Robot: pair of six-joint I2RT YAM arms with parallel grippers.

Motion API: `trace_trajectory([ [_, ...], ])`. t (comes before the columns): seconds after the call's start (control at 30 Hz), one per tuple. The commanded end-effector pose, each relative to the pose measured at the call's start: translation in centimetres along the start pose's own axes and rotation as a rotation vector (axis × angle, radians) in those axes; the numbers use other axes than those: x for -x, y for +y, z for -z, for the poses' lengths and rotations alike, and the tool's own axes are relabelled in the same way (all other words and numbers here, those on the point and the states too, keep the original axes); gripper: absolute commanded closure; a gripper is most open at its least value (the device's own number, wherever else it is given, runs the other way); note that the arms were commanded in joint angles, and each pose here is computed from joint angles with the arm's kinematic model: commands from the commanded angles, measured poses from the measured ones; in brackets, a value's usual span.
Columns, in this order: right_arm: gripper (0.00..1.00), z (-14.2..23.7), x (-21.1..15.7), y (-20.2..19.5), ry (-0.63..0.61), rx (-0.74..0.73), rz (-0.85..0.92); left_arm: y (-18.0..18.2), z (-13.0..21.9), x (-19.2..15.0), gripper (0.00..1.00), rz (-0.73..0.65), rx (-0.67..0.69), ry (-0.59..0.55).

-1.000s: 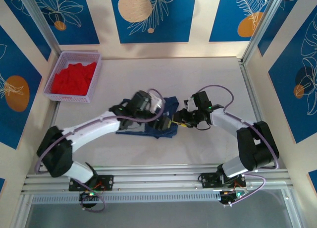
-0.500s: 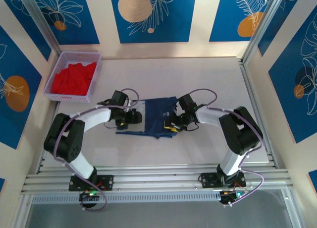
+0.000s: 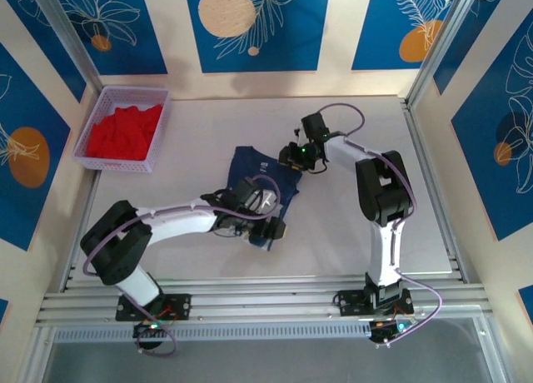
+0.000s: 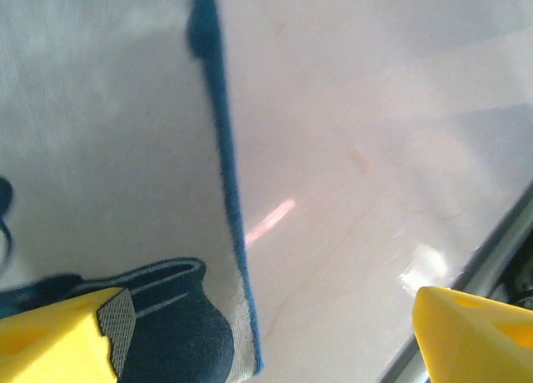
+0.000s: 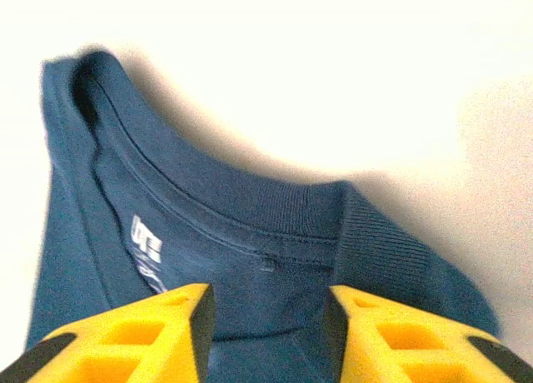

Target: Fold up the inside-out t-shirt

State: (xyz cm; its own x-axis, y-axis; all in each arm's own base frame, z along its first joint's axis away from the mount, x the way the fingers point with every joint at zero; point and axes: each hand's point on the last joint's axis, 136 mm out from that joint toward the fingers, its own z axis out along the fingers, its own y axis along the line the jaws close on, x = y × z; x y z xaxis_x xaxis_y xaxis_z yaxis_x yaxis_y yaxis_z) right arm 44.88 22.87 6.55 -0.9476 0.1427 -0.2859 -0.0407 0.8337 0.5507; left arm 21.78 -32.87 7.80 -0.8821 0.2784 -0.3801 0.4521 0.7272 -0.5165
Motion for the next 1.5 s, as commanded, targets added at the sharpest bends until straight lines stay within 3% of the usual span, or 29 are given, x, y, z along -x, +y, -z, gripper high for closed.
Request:
trace_trajectory([
  [0.0, 0.54, 3.9, 0.7, 2.4, -0.051, 0.028, 0.134, 0.8, 4.8, 5.1, 0.13, -0.006, 0.049, -0.203],
  [0.17, 0.49, 5.9, -5.4, 2.8, 0.016, 0.097, 0.114, 7.8, 6.3, 4.6, 0.13, 0.17, 0.105, -0.17],
  [0.33, 0.49, 4.3, -11.4, 6.4, 0.143, 0.258, 0.077, 9.9, 5.2, 3.8, 0.14, 0.194, 0.095, -0.121],
  [0.5, 0.51, 1.2, -11.9, 5.2, 0.189, 0.219, 0.011, 11.2, 3.5, 3.3, 0.14, 0.19, 0.115, -0.084],
  [0.6, 0.53, -0.1, -12.1, 3.1, 0.226, 0.149, -0.039, 13.5, 2.7, 1.3, 0.14, 0.225, 0.21, -0.036],
  [0.7, 0.53, -1.0, -11.7, 1.4, 0.251, 0.094, -0.046, 14.7, 1.9, -1.2, 0.15, 0.256, 0.245, 0.019],
  [0.83, 0.53, -1.7, -9.6, 0.3, 0.253, 0.037, 0.003, 12.6, 0.8, -3.5, 0.16, 0.251, 0.183, 0.047],
  [1.0, 0.51, -1.0, -6.3, 2.2, 0.21, 0.054, 0.117, 8.2, 1.0, -1.8, 0.15, 0.172, 0.128, -0.014],
  [1.13, 0.46, 1.9, -4.3, 3.5, 0.106, 0.07, 0.193, 10.8, 4.8, 1.5, 0.13, 0.167, 0.288, -0.137],
  [1.27, 0.37, 3.5, -1.6, 2.0, 0.03, 0.034, 0.157, 14.1, 8.6, 5.0, 0.11, 0.231, 0.316, -0.263],
  [1.33, 0.29, 3.3, -0.4, 1.0, 0.011, 0.002, 0.132, 15.9, 9.8, 6.9, 0.09, 0.257, 0.323, -0.301],
  [1.47, 0.24, 2.0, 1.2, 0.4, 0.014, -0.032, 0.117, 19.1, 9.8, 9.1, 0.06, 0.32, 0.326, -0.295],
])
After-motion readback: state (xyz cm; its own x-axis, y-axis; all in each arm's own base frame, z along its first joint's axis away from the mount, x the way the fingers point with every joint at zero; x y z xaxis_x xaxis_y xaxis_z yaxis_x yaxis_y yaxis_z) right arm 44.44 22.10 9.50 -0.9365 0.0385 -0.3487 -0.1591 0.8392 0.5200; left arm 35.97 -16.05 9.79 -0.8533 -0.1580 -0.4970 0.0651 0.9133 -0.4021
